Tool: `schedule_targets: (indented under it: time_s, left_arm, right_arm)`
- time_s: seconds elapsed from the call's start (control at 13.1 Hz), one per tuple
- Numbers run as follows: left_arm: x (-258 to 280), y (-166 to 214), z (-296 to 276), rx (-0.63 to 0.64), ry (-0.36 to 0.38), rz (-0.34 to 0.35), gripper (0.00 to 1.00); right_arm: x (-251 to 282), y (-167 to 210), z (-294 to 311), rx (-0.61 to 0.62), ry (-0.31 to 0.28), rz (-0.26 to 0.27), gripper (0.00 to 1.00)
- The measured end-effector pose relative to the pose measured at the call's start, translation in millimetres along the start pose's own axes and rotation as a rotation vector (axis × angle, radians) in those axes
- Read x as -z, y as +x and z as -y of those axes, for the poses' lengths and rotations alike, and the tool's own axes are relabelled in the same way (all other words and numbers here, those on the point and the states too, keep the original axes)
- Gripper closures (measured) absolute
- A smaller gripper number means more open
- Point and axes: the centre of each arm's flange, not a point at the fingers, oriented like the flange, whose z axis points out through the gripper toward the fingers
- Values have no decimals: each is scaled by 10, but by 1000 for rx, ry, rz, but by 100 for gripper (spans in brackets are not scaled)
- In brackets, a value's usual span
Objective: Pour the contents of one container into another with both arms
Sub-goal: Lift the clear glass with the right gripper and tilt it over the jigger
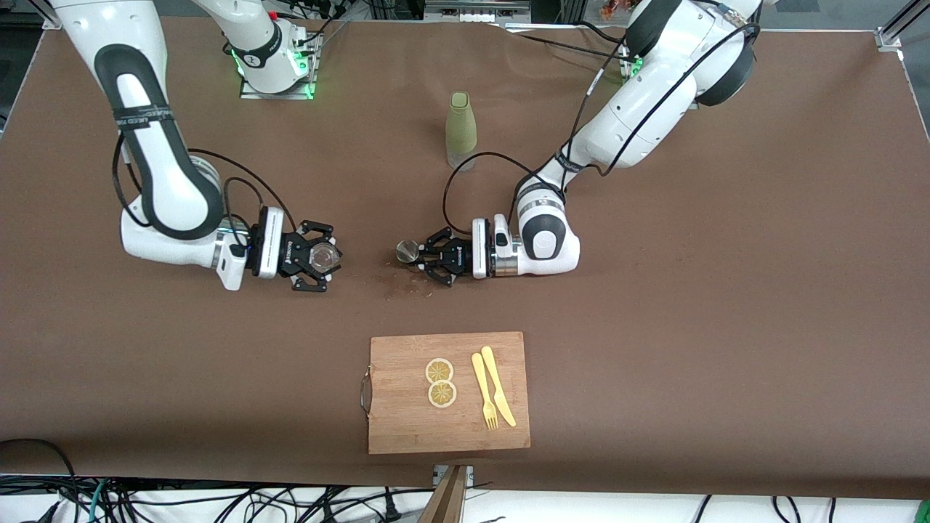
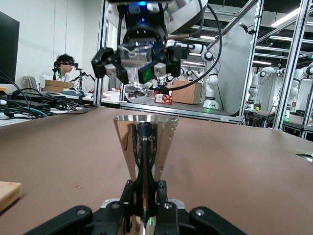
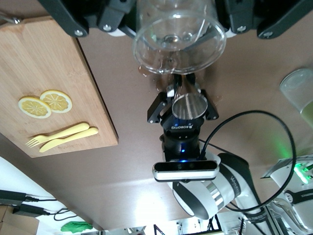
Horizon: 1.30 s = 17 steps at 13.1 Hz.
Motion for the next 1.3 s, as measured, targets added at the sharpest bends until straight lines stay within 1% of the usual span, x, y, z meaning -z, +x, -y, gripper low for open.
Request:
schedule_targets:
  time_s: [0.23, 0.46, 0.61, 0.76, 0.99, 1.3]
  left_arm:
    - [-54, 7, -3, 8, 13, -15, 79]
    - [-83, -11, -14, 11, 15, -17, 79]
    - [-74, -17, -6, 10, 17, -14, 79]
    - [-35, -33, 26, 6, 23, -7, 79]
    - [-18, -39, 40, 3, 25, -4, 79]
    - [-25, -39, 34, 2, 24, -4, 79]
  right_arm:
    - [-169, 296, 80, -10, -26, 41, 74]
    - [-414, 476, 192, -35, -54, 105, 74]
    - [-592, 594, 273, -46, -66, 138, 74]
    - [-687, 677, 343, -57, -68, 182, 74]
    - [-647, 794, 396, -83, -69, 260, 74]
    - [-661, 867, 462, -101, -63, 318, 74]
